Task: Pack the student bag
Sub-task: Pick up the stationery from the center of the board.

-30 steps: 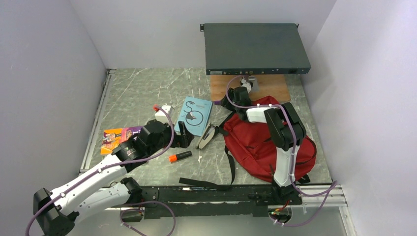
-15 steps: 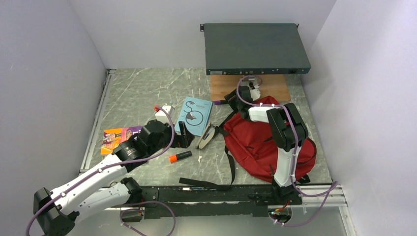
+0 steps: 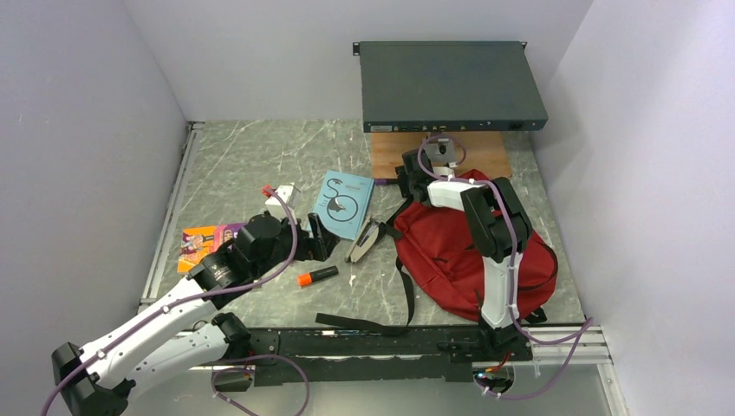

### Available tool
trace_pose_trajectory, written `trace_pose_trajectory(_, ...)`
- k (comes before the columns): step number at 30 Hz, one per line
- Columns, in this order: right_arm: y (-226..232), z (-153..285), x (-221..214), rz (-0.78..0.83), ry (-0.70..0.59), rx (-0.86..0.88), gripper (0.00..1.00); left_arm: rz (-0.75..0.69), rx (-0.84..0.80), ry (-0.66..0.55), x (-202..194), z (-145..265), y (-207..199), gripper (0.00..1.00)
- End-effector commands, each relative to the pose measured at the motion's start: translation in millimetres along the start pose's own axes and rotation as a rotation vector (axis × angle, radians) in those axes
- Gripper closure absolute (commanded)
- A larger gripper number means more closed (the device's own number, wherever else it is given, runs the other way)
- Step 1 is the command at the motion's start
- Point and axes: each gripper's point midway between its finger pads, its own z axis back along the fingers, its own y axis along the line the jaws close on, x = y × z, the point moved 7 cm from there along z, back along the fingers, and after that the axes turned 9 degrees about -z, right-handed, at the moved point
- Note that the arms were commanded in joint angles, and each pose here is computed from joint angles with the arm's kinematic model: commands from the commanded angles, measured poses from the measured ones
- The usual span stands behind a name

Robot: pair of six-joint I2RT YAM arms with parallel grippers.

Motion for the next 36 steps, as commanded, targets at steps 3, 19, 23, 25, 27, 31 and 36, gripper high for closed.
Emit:
trace_pose_trajectory(3, -28, -4, 5, -0.02, -0.086, -0.102, 0.58, 0.005, 0.009, -0.037, 6, 7, 1, 0.0)
trace_pose_trajectory(19, -14, 2, -2, 0.058, -0.017, 0.026, 1.0, 0.019, -0.003, -0.053, 8, 17, 1, 0.0)
trace_pose_trajectory(23, -3, 21, -2, 0.144, 0.009, 0.11, 1.0, 0.029, -0.01, -0.058, 8, 20, 1, 0.0)
trace_pose_trajectory(25, 1, 31, -3, 0.183, 0.038, 0.163, 1.0, 0.036, -0.016, -0.055, 7, 21, 0, 0.0)
trace_pose_trajectory(27, 7, 40, -5, 0.226, 0.078, 0.224, 1.0, 0.045, -0.026, -0.053, 6, 22, -1, 0.0)
trace_pose_trajectory(31, 20, 68, -11, 0.315, 0.183, 0.361, 1.0, 0.064, -0.058, -0.051, 8, 24, -5, 0.0)
trace_pose_trajectory(36, 24, 113, -25, 0.478, 0.365, 0.534, 1.0, 0.064, -0.105, -0.009, 9, 23, -12, 0.0)
